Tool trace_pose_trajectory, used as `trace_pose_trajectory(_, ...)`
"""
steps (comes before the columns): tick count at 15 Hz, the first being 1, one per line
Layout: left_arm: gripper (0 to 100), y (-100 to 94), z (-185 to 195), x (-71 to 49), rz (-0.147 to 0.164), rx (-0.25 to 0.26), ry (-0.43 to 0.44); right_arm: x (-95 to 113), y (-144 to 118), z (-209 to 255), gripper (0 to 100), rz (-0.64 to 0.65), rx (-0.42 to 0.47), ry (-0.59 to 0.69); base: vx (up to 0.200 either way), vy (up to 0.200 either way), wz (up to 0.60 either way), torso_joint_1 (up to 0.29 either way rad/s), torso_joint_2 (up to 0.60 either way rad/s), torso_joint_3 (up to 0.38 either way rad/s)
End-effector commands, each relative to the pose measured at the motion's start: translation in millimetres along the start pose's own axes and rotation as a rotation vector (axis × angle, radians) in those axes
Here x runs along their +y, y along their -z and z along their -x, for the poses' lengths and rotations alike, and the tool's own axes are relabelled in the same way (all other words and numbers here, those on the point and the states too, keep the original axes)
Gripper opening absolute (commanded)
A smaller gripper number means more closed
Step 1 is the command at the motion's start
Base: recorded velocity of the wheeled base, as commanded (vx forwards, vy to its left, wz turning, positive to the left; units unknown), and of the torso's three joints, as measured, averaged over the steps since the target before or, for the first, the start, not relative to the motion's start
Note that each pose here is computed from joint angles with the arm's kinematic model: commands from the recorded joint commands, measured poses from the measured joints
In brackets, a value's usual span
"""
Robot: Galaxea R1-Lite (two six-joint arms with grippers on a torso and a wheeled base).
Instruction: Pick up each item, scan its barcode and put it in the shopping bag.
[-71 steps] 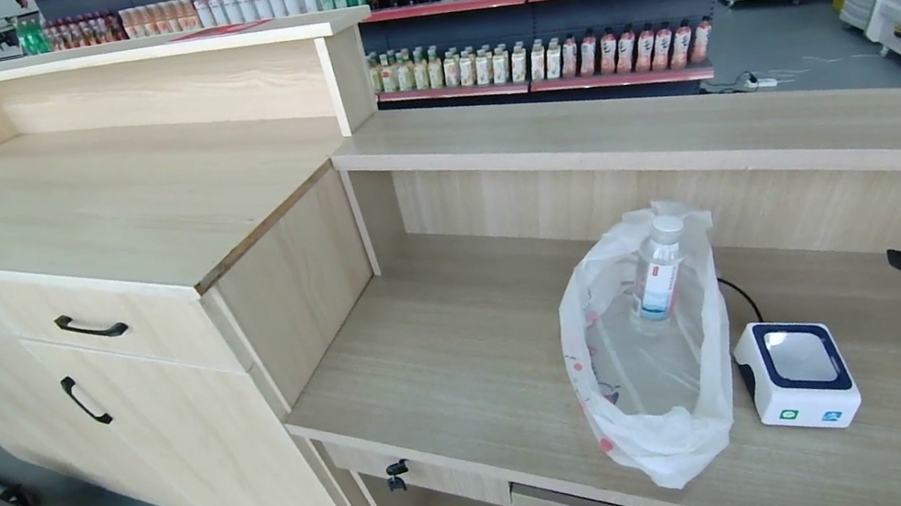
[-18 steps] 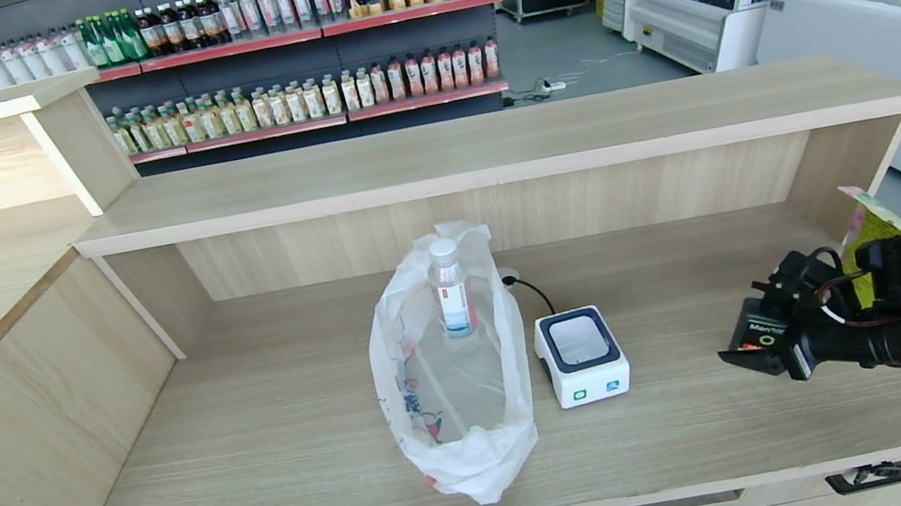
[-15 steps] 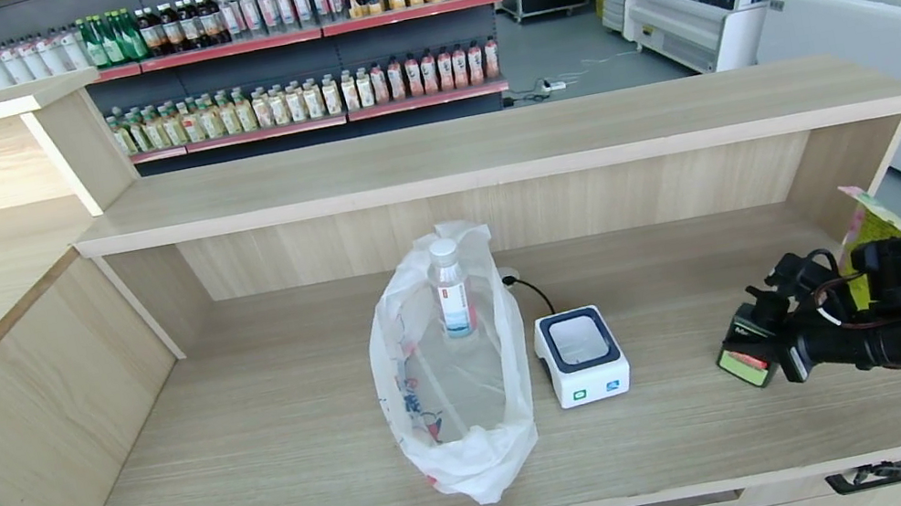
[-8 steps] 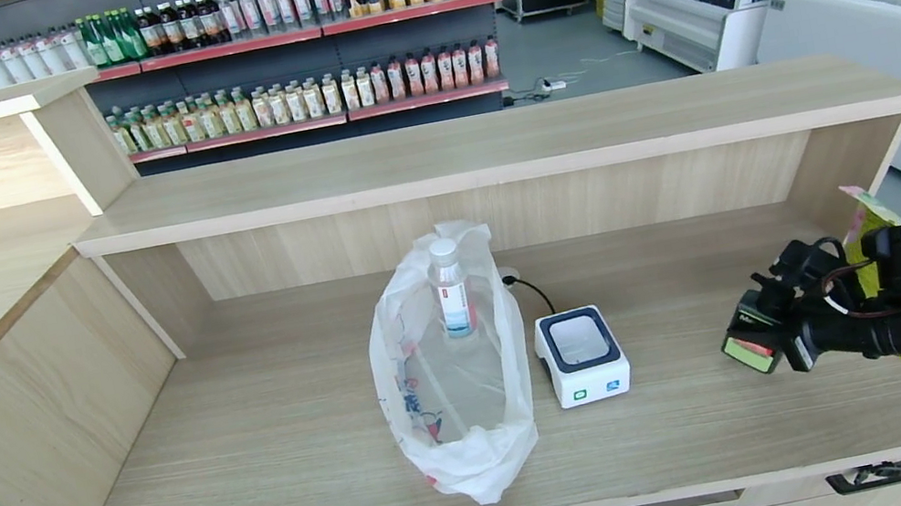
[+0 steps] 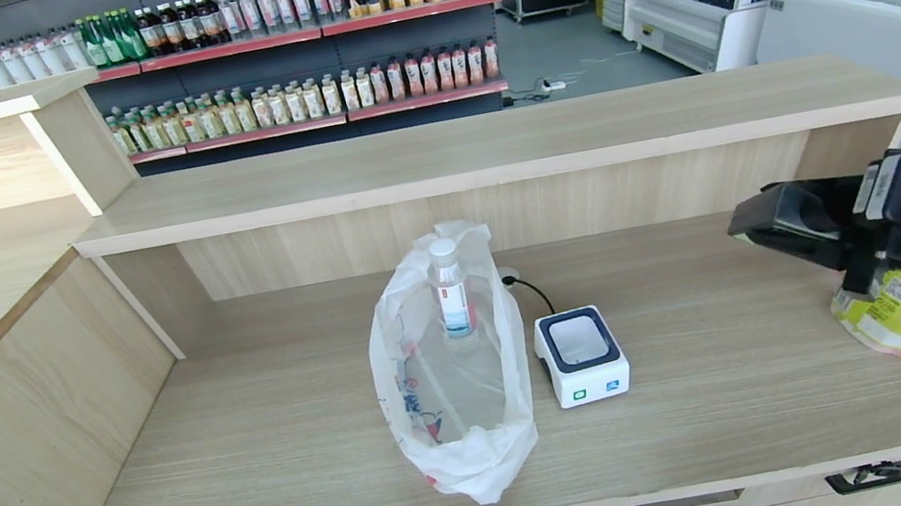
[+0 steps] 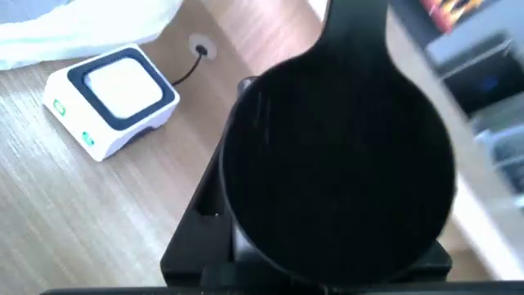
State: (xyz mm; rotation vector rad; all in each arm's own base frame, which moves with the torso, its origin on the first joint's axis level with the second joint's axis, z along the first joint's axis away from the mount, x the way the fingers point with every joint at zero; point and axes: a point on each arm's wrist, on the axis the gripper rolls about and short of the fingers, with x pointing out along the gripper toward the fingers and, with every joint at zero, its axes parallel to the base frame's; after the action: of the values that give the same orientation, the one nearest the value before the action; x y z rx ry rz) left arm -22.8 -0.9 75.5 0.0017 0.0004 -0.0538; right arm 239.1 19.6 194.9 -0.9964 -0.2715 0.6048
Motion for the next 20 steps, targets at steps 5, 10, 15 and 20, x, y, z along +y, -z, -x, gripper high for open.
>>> trace_pose_trajectory(5,100,0.0,0,0.0,0.000,0.001,0.000,21,-111,32,0,0.942,-0.405,0.165,0.000,0.000,0.00,0.000,0.00,0.000)
trace_pose_trajectory(10,100,0.0,0,0.0,0.000,0.001,0.000,35,-126,18,0,1.274,-0.518,0.222,0.000,0.000,0.00,0.000,0.00,0.000)
trace_pose_trajectory(15,100,0.0,0,0.0,0.000,0.001,0.000,41,-154,16,0,1.398,-0.648,0.387,0.000,0.000,0.00,0.000,0.00,0.000)
trace_pose_trajectory(20,100,0.0,0,0.0,0.000,0.001,0.000,49,-160,22,0,1.420,-0.704,0.404,0.000,0.000,0.00,0.000,0.00,0.000)
